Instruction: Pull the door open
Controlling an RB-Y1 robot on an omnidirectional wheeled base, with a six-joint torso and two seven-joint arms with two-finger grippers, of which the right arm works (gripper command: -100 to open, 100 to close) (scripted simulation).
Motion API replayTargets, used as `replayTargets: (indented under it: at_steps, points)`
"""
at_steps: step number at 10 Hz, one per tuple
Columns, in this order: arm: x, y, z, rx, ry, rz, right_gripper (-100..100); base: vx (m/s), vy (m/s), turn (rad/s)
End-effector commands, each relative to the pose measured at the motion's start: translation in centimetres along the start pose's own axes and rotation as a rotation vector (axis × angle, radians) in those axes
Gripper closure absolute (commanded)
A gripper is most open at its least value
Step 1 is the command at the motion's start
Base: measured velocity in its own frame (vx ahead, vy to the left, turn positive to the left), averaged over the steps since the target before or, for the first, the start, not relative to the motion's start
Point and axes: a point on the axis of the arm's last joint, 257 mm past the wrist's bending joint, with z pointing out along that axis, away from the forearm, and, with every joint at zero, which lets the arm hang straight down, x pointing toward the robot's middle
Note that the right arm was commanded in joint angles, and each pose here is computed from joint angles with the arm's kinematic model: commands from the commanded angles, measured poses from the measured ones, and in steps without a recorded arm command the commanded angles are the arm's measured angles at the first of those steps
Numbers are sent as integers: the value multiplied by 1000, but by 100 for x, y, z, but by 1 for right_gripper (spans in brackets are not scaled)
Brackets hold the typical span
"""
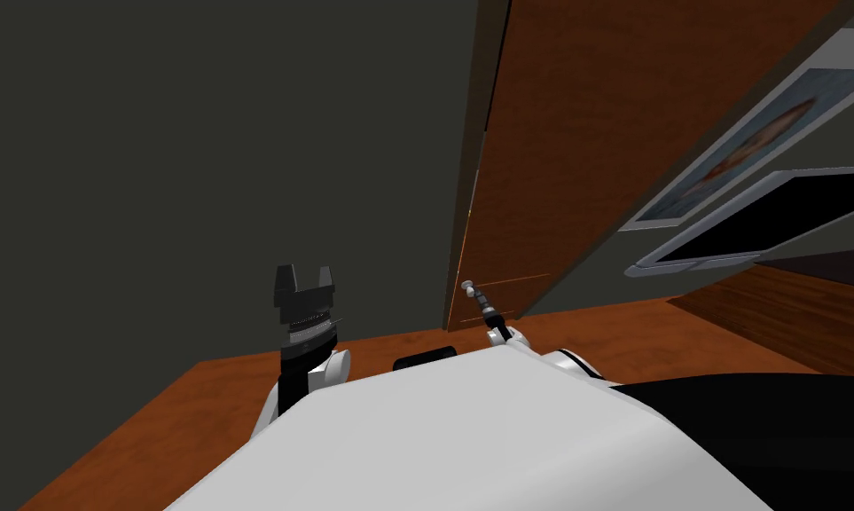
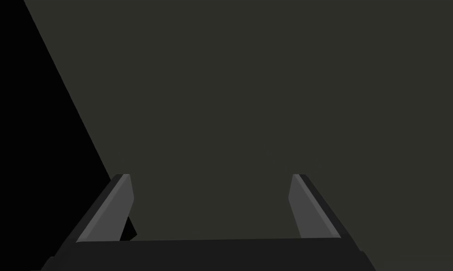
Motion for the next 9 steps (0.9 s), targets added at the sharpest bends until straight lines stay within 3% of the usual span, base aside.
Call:
replayTargets:
  at_steps: [1,3,5,6,8,9]
  points:
    - [177,59,-5,-4,23,21,100,-2,6,-8]
    - [123,33,-11,6,2,106,100,-42,-21,132]
    - [123,33,-11,6,2,121,100,-40,-28,15]
    - [95,19,-14,11,-10,172,100,-28,-19,114]
    - [97,10,-20,13,-10,172,100,-23,-15,16]
    - [68,5,-18,15,-22,222,100,-32,-12,93]
